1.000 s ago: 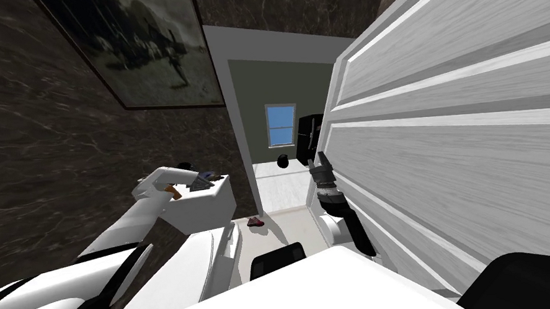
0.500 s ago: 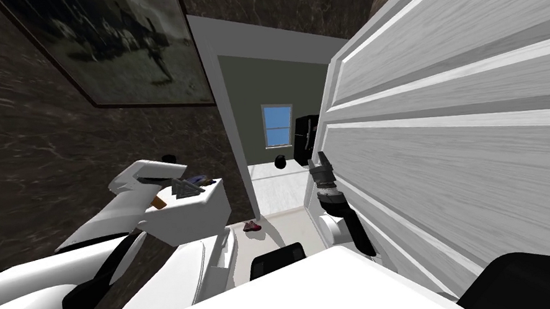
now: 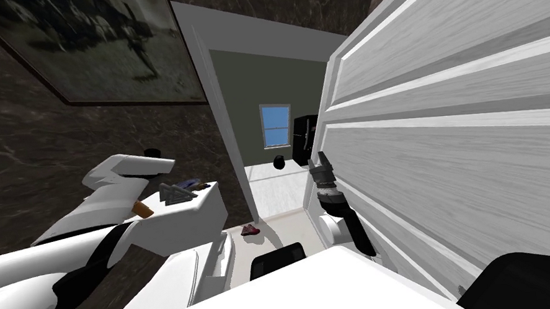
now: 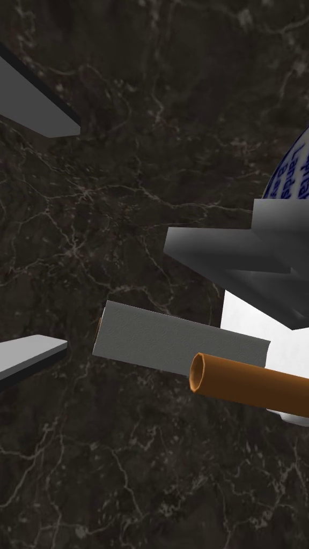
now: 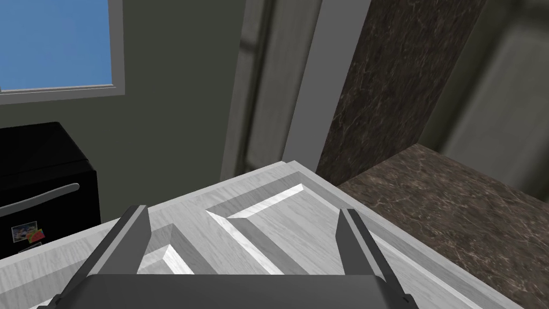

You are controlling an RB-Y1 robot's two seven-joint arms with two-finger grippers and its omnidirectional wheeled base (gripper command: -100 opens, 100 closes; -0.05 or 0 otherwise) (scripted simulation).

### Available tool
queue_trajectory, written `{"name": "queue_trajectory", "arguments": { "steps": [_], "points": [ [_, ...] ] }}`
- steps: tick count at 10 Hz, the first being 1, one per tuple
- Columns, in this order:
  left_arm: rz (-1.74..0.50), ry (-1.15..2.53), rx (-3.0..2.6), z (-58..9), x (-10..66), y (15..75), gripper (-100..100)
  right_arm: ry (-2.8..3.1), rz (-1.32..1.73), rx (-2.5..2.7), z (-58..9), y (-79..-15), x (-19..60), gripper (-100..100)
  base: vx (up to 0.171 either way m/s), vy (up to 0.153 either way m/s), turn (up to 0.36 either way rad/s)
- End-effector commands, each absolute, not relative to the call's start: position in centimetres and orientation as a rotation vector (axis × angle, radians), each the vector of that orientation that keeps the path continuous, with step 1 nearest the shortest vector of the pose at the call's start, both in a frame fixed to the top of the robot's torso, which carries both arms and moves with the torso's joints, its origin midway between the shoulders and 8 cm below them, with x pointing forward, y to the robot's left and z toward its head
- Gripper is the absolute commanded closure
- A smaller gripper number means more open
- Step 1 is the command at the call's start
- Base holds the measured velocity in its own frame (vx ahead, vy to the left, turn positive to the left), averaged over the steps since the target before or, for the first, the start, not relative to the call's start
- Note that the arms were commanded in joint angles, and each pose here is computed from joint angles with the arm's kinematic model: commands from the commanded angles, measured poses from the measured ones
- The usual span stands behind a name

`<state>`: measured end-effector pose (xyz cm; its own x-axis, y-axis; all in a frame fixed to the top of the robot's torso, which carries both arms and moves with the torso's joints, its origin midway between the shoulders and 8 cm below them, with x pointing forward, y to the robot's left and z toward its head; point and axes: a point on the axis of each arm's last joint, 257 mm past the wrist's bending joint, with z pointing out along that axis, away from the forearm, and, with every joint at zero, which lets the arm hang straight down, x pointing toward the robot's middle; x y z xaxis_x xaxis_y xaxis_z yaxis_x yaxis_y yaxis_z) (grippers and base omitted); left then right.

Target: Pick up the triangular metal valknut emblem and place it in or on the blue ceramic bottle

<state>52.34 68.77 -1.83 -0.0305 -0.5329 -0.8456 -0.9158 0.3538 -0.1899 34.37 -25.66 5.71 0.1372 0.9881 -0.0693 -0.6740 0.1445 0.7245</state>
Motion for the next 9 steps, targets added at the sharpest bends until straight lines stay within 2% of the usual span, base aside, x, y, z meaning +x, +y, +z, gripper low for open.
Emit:
{"name": "queue_trajectory", "arguments": {
  "steps": [1, 9],
  "points": [
    [0.533, 1.711, -1.364, -2.4, 51.1, 69.4, -100, 0.631, 1.319, 0.617, 5.7, -25.7, 34.4, 0, 0.068, -0.025, -0.029],
    [0.497, 1.769, -1.673, -4.3, 44.9, 71.7, -100, 0.631, 1.319, 0.617, 5.7, -25.7, 34.4, 0, 0.064, -0.02, -0.03]
  ]
}}
